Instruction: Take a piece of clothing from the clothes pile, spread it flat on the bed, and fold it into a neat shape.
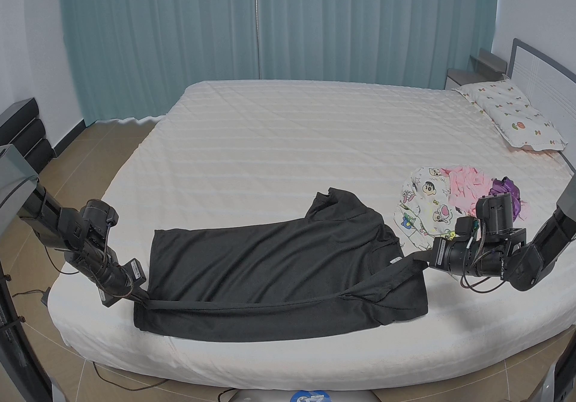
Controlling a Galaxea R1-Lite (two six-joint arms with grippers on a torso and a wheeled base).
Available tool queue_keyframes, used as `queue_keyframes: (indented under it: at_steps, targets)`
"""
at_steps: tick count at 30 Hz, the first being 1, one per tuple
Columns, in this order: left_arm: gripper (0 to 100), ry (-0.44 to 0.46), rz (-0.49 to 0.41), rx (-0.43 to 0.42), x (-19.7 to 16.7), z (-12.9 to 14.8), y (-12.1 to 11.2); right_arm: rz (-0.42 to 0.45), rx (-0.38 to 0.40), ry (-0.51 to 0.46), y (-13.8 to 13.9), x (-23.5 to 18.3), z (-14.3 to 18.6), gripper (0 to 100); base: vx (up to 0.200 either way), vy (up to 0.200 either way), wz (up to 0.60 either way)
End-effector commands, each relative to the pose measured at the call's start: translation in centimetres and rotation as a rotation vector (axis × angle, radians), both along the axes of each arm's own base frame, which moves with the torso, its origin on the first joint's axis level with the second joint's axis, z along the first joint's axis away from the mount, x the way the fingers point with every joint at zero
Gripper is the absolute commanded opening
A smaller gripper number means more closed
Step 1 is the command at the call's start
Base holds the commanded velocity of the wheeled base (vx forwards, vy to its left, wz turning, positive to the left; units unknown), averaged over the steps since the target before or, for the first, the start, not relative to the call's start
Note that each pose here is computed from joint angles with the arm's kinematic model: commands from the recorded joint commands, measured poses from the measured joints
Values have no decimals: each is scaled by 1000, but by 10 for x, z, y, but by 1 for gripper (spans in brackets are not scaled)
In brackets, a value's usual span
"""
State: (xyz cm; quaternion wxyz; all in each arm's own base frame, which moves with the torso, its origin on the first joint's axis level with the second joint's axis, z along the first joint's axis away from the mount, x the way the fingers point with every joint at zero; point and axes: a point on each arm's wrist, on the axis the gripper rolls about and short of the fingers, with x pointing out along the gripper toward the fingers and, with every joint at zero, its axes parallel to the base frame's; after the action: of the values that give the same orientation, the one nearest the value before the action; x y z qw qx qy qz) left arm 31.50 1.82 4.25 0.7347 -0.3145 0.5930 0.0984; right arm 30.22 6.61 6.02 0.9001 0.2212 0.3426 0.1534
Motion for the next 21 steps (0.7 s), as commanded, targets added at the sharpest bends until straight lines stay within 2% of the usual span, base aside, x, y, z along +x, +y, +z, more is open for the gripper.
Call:
queue_keyframes:
  at_steps: [1,5,13,14,21]
  targets:
    - [0,26,8,-3,14,-15,0,-4,-3,8,3,13,-24,0,0,0,0]
    - [0,27,48,-10,23,-18,1,-24,-7,4,5,19,-34,0,0,0,0]
    - [0,30,38,-6,24,-18,-2,-21,-1,-4,8,25,-39,0,0,0,0]
    - [100,32,40,-4,24,-18,-2,-22,0,-4,8,25,-38,0,0,0,0]
    - [100,36,44,10,23,-19,-2,-50,52,-5,7,14,-21,0,0,0,0]
